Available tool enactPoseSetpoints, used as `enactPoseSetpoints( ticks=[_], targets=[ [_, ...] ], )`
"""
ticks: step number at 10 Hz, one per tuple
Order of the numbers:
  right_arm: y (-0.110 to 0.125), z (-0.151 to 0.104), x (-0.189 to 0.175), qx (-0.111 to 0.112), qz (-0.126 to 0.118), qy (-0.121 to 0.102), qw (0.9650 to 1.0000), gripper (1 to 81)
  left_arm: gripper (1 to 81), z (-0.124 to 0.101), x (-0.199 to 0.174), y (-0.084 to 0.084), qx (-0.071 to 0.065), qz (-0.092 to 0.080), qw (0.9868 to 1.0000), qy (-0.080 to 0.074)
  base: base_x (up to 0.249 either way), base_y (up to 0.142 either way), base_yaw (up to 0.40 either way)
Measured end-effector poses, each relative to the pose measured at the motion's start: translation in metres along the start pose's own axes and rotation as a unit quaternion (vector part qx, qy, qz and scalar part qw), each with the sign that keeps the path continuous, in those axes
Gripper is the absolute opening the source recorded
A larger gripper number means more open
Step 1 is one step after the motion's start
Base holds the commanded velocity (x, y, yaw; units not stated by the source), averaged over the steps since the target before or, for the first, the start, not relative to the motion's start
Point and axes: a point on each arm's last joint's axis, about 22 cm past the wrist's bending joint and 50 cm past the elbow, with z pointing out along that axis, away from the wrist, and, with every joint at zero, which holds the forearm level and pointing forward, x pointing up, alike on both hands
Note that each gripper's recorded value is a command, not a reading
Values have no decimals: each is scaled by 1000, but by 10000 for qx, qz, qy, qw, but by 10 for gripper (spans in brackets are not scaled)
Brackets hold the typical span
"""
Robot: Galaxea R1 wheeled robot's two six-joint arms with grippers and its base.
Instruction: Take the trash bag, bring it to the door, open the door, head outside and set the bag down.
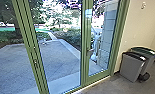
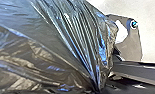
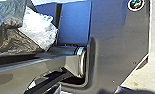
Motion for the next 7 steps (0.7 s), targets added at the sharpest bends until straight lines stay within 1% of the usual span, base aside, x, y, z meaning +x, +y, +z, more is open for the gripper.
enactPoseSetpoints(
  ticks=[2, 5, 6, 7],
  targets=[
    [-1, 0, 8, -1, -29, 38, 10000, 811, 10, 0, 1, 0, 1, 0, 10000, 3, 168, -103, 0],
    [-2, 0, 10, 1, -55, 55, 10000, 811, 10, -1, 1, -5, 36, -1, 10000, 17, 169, -103, 0],
    [-2, 0, 9, 3, -51, 59, 10000, 811, 10, -1, 2, -5, 37, -1, 10000, 33, 177, -103, 0],
    [-3, 0, 8, 10, -39, 94, 9999, 811, 10, -1, 4, -7, 64, -3, 9999, 107, 177, -103, 0]
  ],
)
